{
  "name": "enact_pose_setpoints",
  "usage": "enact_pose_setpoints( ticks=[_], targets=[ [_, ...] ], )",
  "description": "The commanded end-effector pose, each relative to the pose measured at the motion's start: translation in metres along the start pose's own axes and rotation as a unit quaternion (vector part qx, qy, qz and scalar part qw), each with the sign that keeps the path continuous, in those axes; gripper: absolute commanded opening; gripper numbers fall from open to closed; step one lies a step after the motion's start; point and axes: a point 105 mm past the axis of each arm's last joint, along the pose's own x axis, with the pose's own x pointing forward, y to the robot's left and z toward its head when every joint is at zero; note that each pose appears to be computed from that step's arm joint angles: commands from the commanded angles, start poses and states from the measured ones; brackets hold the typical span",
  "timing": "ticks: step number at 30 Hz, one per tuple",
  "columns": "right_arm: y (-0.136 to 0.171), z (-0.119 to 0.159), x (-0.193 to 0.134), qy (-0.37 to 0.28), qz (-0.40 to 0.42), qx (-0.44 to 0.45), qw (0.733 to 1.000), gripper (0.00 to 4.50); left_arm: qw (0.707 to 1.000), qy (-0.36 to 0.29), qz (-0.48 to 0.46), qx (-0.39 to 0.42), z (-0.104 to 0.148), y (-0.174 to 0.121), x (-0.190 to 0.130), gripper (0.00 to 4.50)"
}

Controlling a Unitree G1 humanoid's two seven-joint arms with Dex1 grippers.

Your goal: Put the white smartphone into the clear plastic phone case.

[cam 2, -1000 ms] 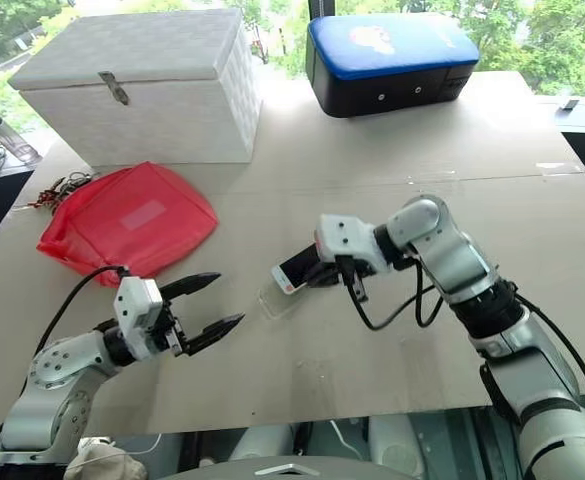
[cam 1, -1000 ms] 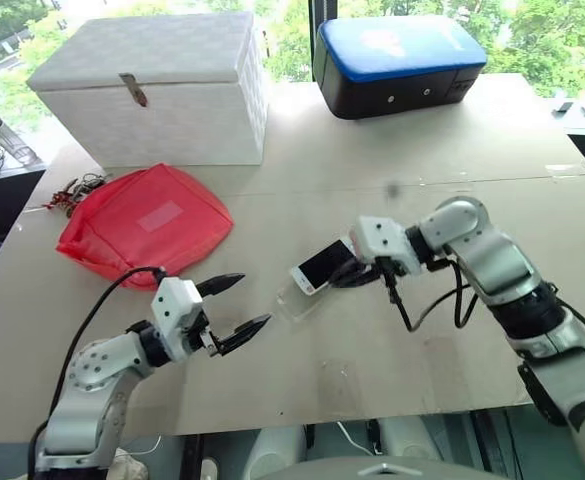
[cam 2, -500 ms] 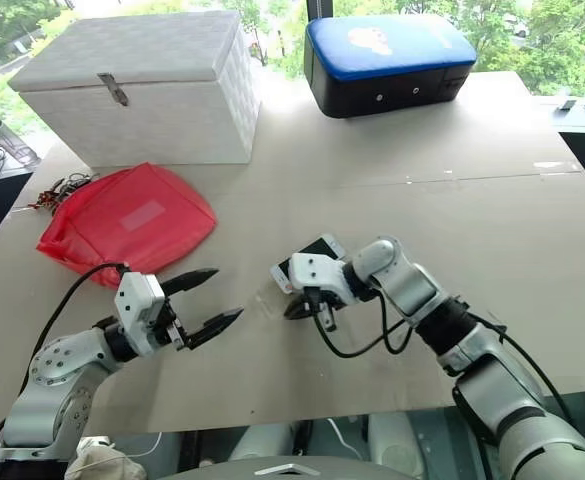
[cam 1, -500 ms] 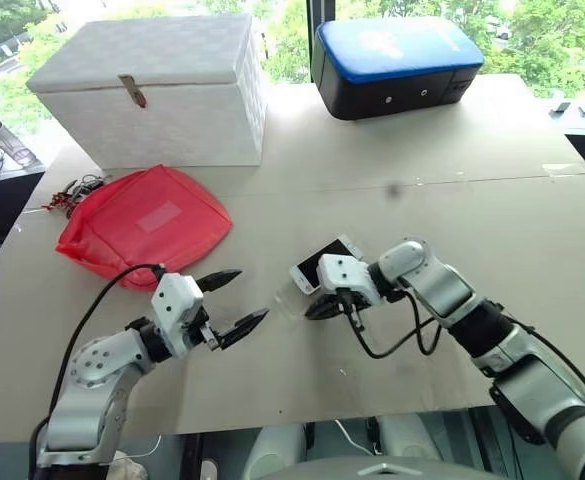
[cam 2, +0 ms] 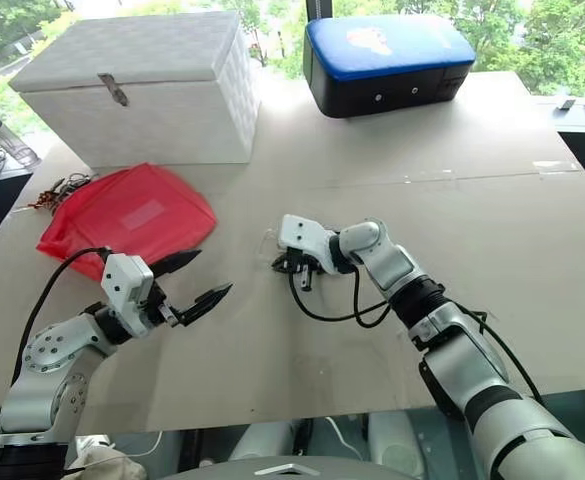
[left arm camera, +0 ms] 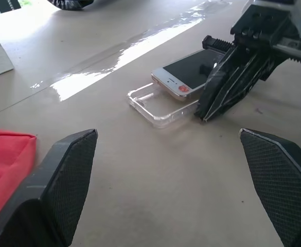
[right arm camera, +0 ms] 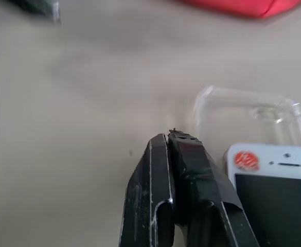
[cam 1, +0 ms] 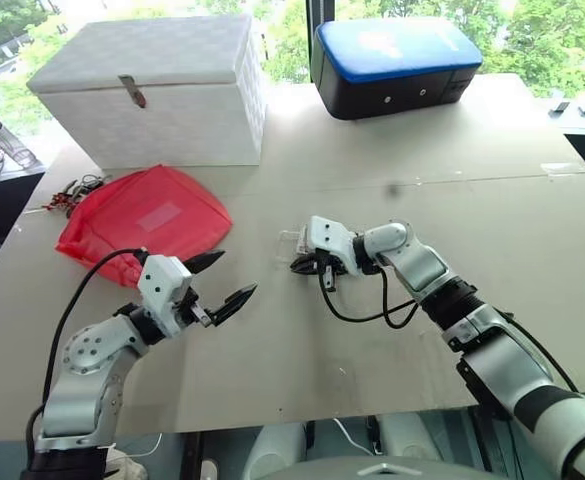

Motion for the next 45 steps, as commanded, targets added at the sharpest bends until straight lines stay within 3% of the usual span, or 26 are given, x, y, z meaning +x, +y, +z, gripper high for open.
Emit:
enact_pose_setpoints(
  ticks=[1, 5, 8, 11, 21, 31, 35, 40, 45],
  targets=[
    [0.003, 0.042, -0.012, -0.059, 0.007, -0.009, 0.998, 0.09, 1.000, -0.011, 0.009, 0.011, 0.005, 0.002, -0.002, 4.50],
    [-0.020, 0.054, -0.026, -0.049, -0.067, -0.026, 0.996, 0.09, 1.000, -0.013, 0.006, 0.012, 0.003, 0.000, 0.000, 4.50],
    [-0.069, 0.041, -0.039, 0.012, -0.188, -0.041, 0.981, 0.09, 1.000, -0.014, 0.000, 0.012, 0.000, -0.003, 0.003, 4.50],
    [-0.087, 0.024, -0.046, 0.070, -0.211, -0.072, 0.972, 0.09, 1.000, -0.018, -0.004, 0.012, 0.000, -0.005, 0.006, 4.50],
    [-0.075, -0.004, -0.034, 0.134, -0.096, -0.092, 0.982, 0.09, 1.000, -0.017, 0.003, 0.017, -0.002, -0.003, 0.000, 4.50],
    [-0.069, -0.012, -0.035, 0.139, -0.075, -0.088, 0.983, 0.09, 1.000, -0.015, -0.006, 0.006, -0.002, -0.005, -0.009, 4.50],
    [-0.077, 0.001, -0.041, 0.114, -0.105, -0.091, 0.984, 0.09, 1.000, -0.015, -0.005, 0.006, -0.002, -0.003, -0.009, 4.50],
    [-0.066, 0.027, -0.045, 0.058, -0.083, -0.089, 0.991, 0.09, 1.000, -0.012, -0.004, 0.003, -0.004, -0.001, -0.009, 4.50],
    [-0.048, 0.023, -0.031, 0.050, -0.067, -0.079, 0.993, 0.09, 1.000, -0.010, -0.011, -0.010, -0.005, 0.002, -0.011, 4.50]
  ],
)
